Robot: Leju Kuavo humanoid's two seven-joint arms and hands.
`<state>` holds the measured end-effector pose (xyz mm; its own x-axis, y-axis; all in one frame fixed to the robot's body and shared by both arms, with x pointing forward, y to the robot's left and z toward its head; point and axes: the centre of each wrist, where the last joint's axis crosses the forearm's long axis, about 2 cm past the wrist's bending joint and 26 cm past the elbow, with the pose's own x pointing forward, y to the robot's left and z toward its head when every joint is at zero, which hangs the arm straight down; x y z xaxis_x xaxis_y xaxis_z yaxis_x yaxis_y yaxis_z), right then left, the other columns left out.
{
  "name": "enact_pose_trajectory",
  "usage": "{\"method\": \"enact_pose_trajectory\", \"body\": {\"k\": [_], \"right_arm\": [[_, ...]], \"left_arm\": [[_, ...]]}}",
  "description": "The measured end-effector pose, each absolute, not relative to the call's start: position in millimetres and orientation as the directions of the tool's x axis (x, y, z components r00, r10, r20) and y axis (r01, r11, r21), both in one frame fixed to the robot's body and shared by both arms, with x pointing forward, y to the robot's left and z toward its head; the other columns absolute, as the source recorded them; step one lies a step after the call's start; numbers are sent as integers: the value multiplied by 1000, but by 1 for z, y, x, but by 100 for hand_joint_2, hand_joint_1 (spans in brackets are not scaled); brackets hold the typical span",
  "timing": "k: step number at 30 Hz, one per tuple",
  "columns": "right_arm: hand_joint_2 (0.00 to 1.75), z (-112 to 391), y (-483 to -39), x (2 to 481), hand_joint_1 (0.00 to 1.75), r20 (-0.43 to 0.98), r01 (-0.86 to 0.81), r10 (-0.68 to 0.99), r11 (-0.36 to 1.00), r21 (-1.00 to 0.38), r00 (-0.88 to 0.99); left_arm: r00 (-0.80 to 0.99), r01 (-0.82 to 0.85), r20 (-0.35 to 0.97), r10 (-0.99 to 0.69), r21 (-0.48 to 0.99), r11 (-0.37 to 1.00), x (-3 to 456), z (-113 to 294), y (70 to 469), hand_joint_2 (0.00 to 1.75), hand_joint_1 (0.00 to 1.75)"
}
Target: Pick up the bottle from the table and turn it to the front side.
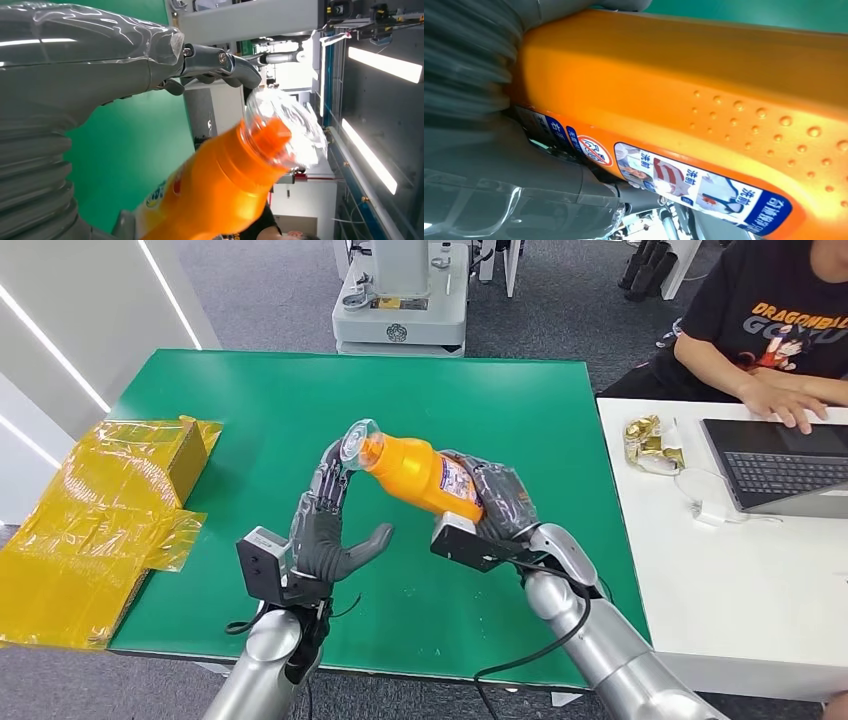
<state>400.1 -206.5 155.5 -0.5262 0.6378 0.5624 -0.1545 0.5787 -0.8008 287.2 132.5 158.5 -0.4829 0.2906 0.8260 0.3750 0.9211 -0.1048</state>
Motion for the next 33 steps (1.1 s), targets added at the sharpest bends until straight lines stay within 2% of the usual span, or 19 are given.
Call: {"method": "enact_pose_trajectory", "body": {"k": [18, 33], "right_arm": [[175, 152, -162, 401, 175, 579, -334, 550, 485, -808, -602], [175, 148, -151, 401, 175, 603, -415, 502, 443, -795, -620]], "left_arm": [[-467, 366, 835, 291, -118, 923, 288, 155, 132, 175, 0], [-462, 351, 838, 291, -130, 928, 288, 153, 133, 175, 0]]}}
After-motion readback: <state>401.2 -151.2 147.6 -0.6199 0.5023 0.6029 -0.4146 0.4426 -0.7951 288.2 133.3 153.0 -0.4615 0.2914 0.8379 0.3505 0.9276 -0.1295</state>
